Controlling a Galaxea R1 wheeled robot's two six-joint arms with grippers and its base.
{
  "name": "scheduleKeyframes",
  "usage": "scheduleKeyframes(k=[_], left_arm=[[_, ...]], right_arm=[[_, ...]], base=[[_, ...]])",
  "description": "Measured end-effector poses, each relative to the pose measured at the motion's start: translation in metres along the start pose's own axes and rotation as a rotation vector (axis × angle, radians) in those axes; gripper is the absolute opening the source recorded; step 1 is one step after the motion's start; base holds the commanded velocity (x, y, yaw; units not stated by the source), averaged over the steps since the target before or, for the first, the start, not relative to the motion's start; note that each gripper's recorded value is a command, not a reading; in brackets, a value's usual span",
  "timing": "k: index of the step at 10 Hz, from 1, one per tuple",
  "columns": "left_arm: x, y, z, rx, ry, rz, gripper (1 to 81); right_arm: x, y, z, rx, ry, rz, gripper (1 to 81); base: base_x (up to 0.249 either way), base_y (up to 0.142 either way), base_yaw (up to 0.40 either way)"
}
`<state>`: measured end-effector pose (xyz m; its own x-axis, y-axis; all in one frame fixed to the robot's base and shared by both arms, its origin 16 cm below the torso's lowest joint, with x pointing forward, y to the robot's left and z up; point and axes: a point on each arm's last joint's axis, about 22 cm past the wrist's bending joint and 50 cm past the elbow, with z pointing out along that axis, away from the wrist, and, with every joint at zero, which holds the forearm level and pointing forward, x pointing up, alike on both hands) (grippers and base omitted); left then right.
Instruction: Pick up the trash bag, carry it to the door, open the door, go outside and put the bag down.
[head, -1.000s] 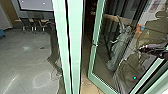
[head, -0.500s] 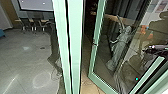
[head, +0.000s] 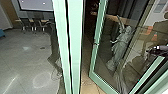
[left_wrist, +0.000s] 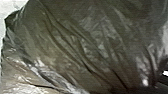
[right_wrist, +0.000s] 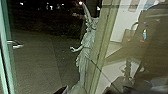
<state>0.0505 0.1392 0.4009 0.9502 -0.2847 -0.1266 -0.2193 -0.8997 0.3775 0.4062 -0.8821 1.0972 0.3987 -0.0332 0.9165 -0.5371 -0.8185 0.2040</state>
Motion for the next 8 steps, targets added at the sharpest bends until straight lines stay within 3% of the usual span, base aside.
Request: scheduleKeyframes(k=[5,7,8], left_arm=[[-0.001,0.006,0.002,-0.008,-0.003,0.005,1.0],[-0.001,0.006,0.002,-0.007,-0.002,0.006,1.0],[-0.001,0.006,0.002,-0.008,-0.002,0.006,1.0]], right_arm=[[0.022,0.009,-0.018,0.028,0.038,-0.001,81.1],[0.017,0.004,-0.015,0.018,0.012,-0.001,81.1],[0.005,-0.002,-0.009,-0.005,-0.04,0.009,81.1]], base=[[0.0,0.0,0.0],[0.0,0.0,0.0],[0.0,0.0,0.0]])
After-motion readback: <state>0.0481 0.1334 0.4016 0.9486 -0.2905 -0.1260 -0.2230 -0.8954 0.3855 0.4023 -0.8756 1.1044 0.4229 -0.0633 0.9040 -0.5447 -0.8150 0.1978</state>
